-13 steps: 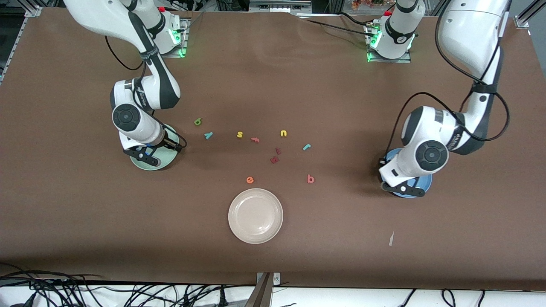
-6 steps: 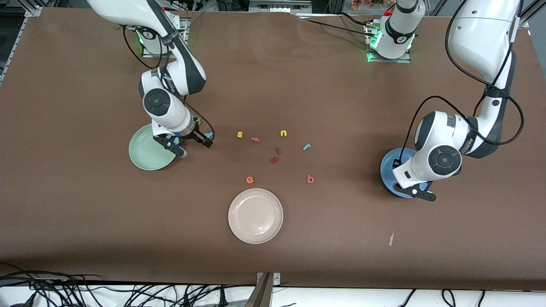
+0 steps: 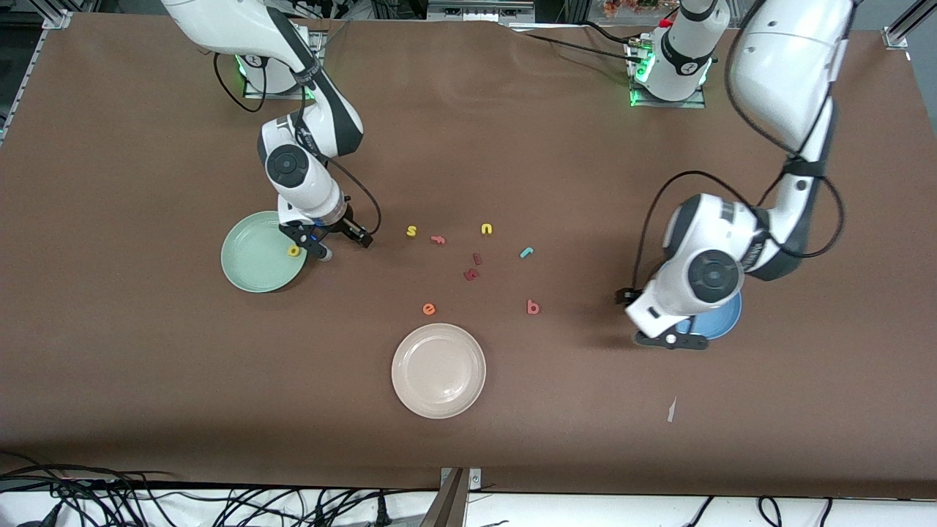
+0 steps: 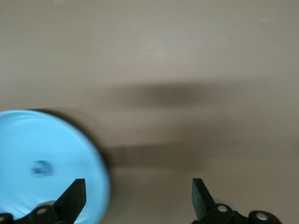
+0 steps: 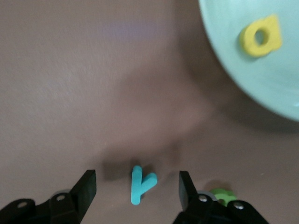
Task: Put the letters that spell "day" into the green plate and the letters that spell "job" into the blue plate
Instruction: 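Grasp the teal y with the right gripper while the left gripper grasps q, then place the y on the green plate while the left gripper lifts the q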
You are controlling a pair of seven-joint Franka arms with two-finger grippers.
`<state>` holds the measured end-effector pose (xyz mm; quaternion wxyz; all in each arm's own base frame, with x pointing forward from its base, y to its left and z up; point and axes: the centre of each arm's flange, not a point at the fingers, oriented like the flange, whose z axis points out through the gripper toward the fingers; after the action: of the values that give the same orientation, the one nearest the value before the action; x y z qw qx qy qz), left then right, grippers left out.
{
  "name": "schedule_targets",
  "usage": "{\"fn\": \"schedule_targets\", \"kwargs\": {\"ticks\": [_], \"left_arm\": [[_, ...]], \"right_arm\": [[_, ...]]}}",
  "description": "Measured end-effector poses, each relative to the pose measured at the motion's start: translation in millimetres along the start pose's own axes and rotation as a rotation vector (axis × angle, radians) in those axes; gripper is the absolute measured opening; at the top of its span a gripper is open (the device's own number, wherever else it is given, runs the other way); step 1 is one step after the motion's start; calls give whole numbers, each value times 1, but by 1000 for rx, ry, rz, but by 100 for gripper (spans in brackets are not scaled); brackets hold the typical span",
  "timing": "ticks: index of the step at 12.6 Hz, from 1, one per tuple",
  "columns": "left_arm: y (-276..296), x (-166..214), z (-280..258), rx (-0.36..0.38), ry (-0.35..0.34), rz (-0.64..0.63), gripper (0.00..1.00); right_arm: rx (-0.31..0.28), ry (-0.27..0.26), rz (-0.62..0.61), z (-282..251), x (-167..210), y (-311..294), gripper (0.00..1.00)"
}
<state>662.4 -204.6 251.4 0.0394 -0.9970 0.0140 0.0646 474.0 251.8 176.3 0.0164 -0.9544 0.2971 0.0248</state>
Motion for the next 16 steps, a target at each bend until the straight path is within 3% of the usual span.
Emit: {"fn": "schedule_targets", "kwargs": {"ticks": [2, 3, 6, 10, 12, 16], "left_arm": [[49, 1, 6, -25, 9, -50, 100], [65, 1, 6, -42, 12, -67, 100], [101, 2, 8, -83, 14, -101, 100], [147, 1, 39, -118, 67, -163, 99], [157, 0, 54, -122, 71, -170, 97], [163, -2, 61, -120, 67, -170, 85]], "right_arm": [[1, -1, 2, 2, -2, -1, 56], [1, -1, 2, 2, -2, -1, 56], [7, 2, 3, -1, -1, -2, 25], [18, 9, -4, -16, 3, -7, 25], [-19, -8, -32, -41, 20, -7, 25], [-91, -24, -195, -75, 110, 54, 25]]}}
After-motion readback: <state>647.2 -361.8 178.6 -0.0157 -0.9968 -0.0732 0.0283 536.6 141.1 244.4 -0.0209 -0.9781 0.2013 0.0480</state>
